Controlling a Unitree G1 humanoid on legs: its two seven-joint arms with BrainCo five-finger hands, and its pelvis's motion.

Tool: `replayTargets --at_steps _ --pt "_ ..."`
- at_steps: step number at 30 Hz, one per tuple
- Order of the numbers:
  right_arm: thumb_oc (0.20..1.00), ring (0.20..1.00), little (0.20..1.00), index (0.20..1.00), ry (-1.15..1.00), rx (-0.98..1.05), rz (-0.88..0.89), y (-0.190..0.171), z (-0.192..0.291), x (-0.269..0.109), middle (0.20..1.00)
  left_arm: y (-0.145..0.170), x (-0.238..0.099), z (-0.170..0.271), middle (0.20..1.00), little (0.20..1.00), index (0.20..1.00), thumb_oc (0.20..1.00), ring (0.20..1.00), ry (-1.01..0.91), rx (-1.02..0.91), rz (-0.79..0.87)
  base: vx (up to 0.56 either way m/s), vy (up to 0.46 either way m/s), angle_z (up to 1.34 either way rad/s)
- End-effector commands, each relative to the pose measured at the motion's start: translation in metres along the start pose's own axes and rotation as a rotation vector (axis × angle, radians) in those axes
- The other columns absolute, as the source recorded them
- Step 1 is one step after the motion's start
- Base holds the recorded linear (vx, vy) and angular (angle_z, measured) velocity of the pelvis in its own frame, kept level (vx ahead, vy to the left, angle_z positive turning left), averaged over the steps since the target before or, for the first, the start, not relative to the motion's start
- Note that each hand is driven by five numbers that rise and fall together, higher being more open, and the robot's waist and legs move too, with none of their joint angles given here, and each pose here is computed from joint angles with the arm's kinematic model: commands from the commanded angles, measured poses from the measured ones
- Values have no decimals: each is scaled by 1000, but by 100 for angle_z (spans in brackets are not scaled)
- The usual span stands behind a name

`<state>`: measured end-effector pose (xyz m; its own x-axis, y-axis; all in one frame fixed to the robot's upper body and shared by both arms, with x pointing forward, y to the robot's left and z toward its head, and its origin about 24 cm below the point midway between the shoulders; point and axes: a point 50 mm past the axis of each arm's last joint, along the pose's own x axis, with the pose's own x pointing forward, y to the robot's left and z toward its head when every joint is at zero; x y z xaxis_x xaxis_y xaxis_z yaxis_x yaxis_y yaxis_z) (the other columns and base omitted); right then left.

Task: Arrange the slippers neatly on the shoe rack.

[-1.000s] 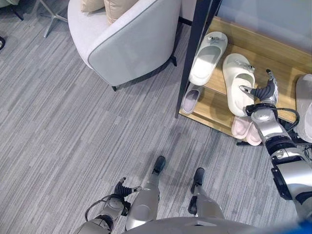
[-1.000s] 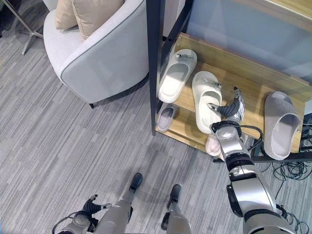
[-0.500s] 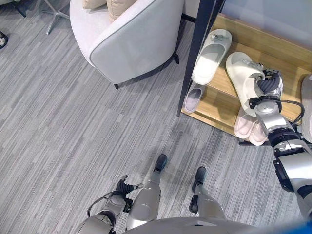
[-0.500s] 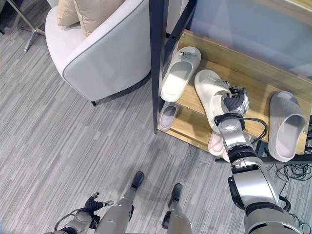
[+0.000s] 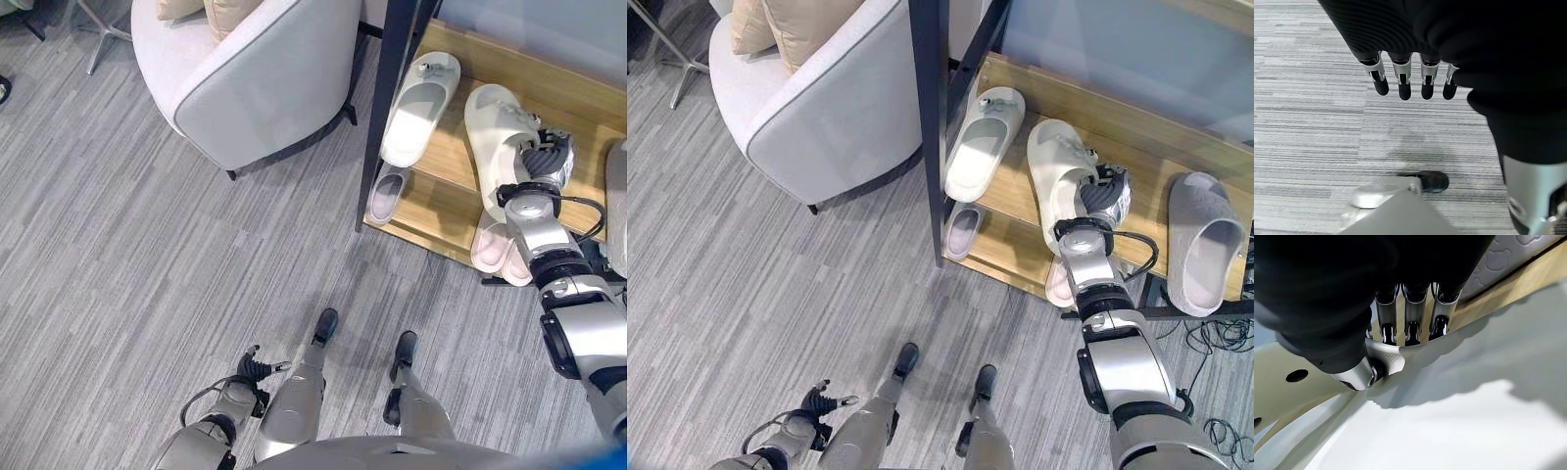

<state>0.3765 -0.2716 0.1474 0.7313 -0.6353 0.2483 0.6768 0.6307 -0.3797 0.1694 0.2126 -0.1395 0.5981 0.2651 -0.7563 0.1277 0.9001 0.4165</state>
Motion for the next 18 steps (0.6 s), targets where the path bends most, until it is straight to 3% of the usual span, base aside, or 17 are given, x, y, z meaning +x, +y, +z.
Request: replayTargets --at_steps 1,7,17,18 --pt "200 200 200 200 -52 106 -83 -7 31 11 200 2 -1 -13 1000 1000 1000 1000 1000 80 12 29 24 52 2" --pt "200 200 200 200 3 235 -67 11 51 7 200 5 1 -6 1000 1000 1000 1000 1000 78 13 49 18 78 -2" --pt "200 200 200 200 59 273 -54 22 63 7 200 7 3 -1 1000 1000 1000 1000 1000 77 19 63 -2 11 0" --pt "1000 1000 1000 1000 71 295 -51 24 64 6 1000 6 3 0 1000 1000 1000 1000 1000 77 21 61 0 0 0"
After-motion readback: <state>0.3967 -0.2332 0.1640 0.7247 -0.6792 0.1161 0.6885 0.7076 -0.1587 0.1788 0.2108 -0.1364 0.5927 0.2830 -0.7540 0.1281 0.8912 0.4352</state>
